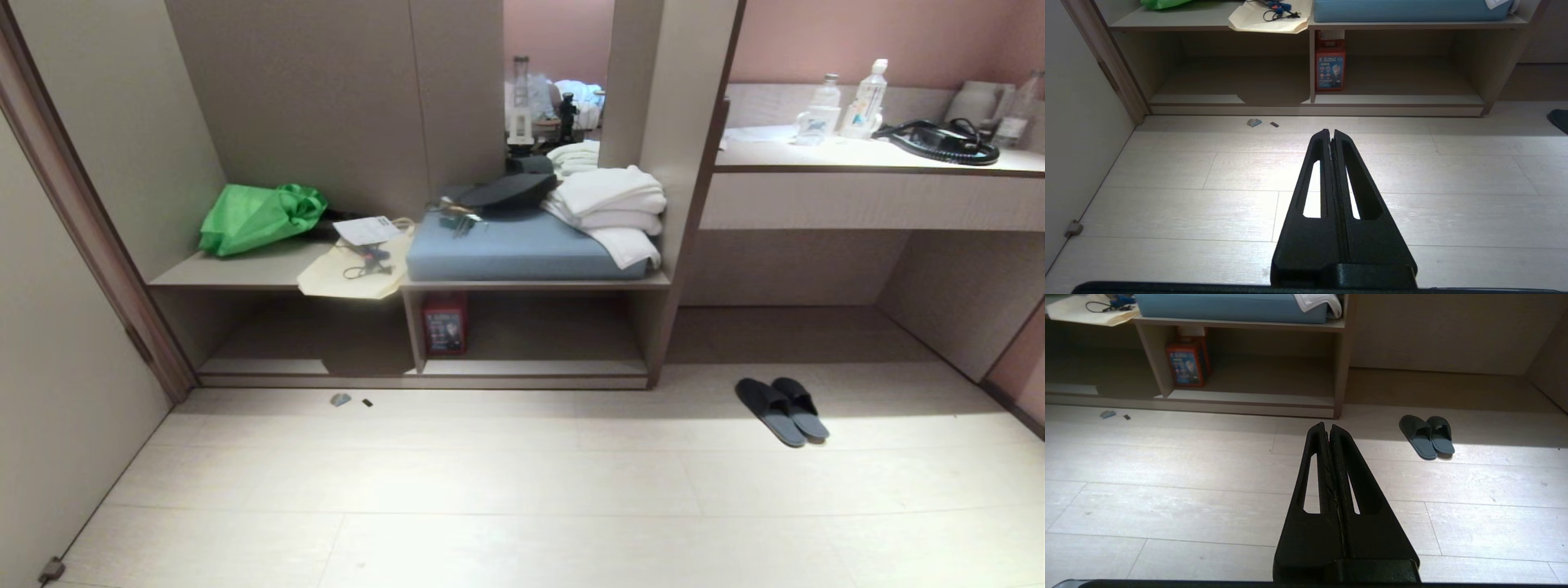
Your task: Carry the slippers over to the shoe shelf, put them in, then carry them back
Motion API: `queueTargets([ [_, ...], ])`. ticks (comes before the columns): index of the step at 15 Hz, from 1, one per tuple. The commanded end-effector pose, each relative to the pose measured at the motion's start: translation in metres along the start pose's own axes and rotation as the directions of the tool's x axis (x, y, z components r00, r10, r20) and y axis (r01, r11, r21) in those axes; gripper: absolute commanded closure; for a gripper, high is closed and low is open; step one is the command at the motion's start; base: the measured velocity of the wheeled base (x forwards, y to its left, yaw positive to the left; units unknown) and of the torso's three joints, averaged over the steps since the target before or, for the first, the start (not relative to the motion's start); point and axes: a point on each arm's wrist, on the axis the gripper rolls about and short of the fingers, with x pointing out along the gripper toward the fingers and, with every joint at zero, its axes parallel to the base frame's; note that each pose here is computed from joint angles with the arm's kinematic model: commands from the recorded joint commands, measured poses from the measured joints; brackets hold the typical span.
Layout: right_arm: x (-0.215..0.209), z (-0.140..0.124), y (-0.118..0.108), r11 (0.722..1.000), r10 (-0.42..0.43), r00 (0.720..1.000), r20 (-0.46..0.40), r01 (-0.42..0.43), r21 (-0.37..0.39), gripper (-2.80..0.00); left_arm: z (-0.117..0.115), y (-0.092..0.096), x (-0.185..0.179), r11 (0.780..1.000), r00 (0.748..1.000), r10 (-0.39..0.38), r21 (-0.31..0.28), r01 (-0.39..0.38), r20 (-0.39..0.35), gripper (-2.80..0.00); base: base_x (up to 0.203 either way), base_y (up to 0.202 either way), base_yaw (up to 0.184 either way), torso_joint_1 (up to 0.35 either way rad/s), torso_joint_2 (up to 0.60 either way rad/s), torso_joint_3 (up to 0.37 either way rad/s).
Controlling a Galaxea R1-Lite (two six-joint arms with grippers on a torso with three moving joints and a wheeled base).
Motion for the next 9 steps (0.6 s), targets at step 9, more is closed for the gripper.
queueTargets([
  [9, 0.0000, 0.0000, 0.0000, 1.000, 0.001, 1.000, 0.001, -0.001, 0.008, 0.00, 0.0001, 0.0000, 0.0001, 1.000, 1.000, 0.001, -0.001, -0.001, 0.000, 0.00, 0.000, 0.000, 0.000, 0.000, 0.00, 0.000],
])
